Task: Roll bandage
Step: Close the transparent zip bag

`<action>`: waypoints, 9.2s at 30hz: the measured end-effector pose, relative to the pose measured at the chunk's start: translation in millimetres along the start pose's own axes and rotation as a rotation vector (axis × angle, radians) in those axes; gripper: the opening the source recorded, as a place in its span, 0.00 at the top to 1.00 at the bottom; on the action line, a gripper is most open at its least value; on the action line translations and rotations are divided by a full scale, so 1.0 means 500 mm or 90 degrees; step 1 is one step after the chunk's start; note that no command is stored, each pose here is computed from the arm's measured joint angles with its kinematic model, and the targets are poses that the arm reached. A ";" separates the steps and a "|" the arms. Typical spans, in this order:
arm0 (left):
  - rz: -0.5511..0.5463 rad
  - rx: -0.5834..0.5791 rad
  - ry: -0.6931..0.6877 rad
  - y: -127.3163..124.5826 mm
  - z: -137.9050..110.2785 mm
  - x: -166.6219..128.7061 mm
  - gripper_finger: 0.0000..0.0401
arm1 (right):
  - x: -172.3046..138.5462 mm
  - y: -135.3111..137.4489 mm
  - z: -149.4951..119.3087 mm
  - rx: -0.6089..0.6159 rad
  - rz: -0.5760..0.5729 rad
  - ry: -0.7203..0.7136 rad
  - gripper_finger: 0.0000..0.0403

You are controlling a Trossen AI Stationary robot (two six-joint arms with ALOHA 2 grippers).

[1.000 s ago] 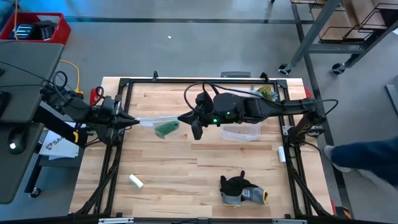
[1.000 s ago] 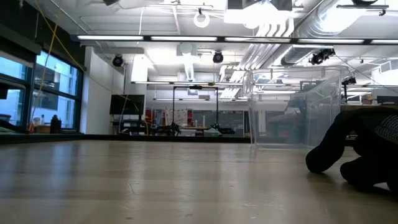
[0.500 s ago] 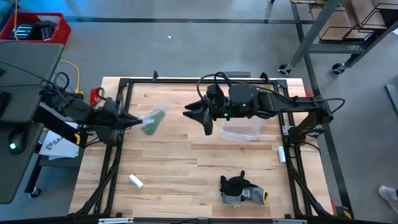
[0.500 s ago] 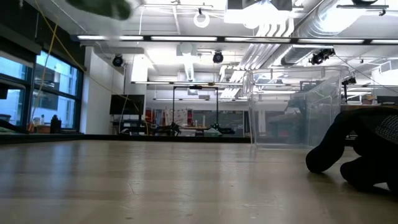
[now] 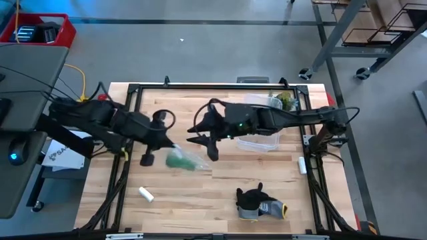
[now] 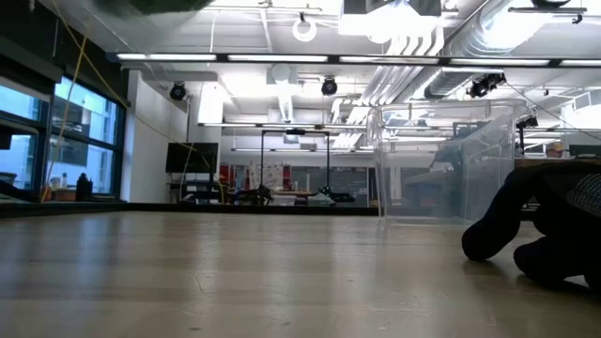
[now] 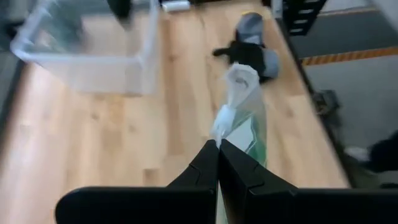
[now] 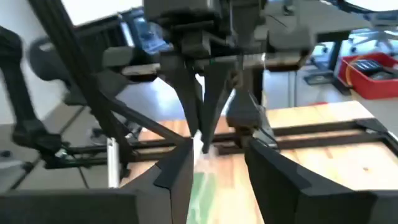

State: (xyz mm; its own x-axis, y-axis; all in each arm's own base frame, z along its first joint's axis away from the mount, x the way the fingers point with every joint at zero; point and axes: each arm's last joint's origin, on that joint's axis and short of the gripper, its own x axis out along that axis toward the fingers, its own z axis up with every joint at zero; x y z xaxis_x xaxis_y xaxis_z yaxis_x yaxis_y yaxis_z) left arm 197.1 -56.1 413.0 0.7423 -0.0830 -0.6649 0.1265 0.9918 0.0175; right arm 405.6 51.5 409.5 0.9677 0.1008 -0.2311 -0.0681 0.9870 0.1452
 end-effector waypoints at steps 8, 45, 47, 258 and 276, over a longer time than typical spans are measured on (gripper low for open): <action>0.089 0.058 0.045 0.023 0.037 0.063 1.00 | 0.001 0.010 -0.026 -0.016 -0.075 0.062 0.66; 0.128 0.077 -0.001 0.034 0.064 0.099 1.00 | 0.002 0.005 -0.049 -0.114 -0.137 0.131 0.98; 0.138 0.073 -0.001 0.035 0.064 0.099 1.00 | 0.002 0.005 -0.050 -0.106 -0.139 0.133 0.98; 0.123 -0.257 -0.077 0.072 0.077 0.098 0.72 | 0.004 -0.026 -0.070 -0.173 -0.136 0.214 1.00; 0.129 -0.227 -0.036 0.072 0.065 0.098 0.72 | 0.004 -0.031 -0.066 -0.171 -0.146 0.204 1.00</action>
State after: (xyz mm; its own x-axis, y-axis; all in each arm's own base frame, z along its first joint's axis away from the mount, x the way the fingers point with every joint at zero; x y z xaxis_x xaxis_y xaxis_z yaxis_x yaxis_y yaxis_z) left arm 259.4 -27.8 405.0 0.7646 0.1224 -0.6328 -0.2544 0.9594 -0.1218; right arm 400.5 40.3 374.9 0.8445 -0.1322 -0.5190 0.0374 0.9813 -0.1890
